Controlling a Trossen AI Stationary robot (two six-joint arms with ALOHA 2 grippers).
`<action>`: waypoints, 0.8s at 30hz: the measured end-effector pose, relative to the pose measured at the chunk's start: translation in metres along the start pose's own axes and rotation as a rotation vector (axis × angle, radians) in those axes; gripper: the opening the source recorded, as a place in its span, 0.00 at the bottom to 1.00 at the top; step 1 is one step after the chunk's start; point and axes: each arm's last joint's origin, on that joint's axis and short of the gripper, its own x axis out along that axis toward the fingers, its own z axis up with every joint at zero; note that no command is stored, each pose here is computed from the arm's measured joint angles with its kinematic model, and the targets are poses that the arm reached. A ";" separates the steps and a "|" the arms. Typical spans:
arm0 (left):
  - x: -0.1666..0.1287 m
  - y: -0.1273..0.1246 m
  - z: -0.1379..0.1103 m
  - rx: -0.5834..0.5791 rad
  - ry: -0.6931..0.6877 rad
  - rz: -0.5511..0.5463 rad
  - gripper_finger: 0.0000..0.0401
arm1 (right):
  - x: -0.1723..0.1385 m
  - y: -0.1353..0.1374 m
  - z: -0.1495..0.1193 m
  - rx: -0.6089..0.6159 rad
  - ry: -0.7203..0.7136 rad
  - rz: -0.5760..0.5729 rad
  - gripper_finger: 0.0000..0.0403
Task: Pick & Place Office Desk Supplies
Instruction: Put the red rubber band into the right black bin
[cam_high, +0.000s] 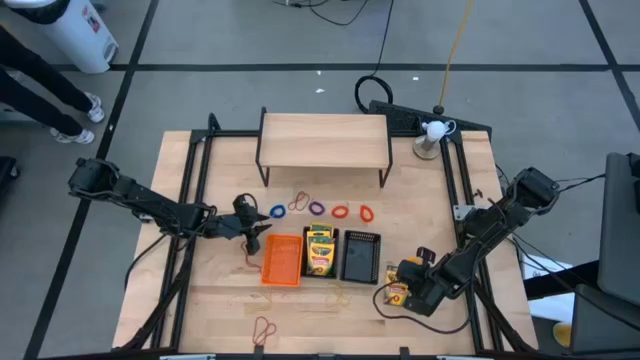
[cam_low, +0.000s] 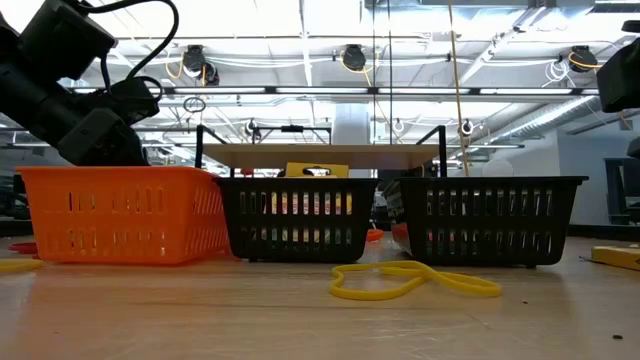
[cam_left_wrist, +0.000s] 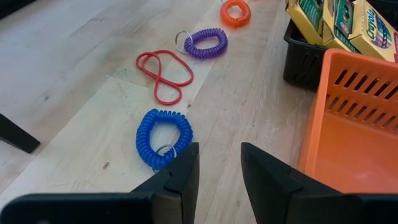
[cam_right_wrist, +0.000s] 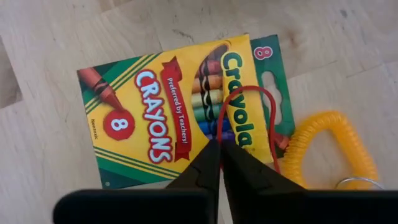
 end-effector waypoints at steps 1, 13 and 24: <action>0.000 0.000 0.000 0.000 0.000 0.000 0.30 | -0.001 0.001 0.001 -0.007 -0.001 0.003 0.01; 0.000 0.000 0.000 -0.005 -0.001 0.001 0.30 | -0.032 0.015 0.018 -0.087 -0.002 -0.085 0.00; 0.000 0.000 0.000 -0.021 -0.001 0.002 0.30 | -0.074 0.016 0.036 -0.140 -0.149 -0.296 0.00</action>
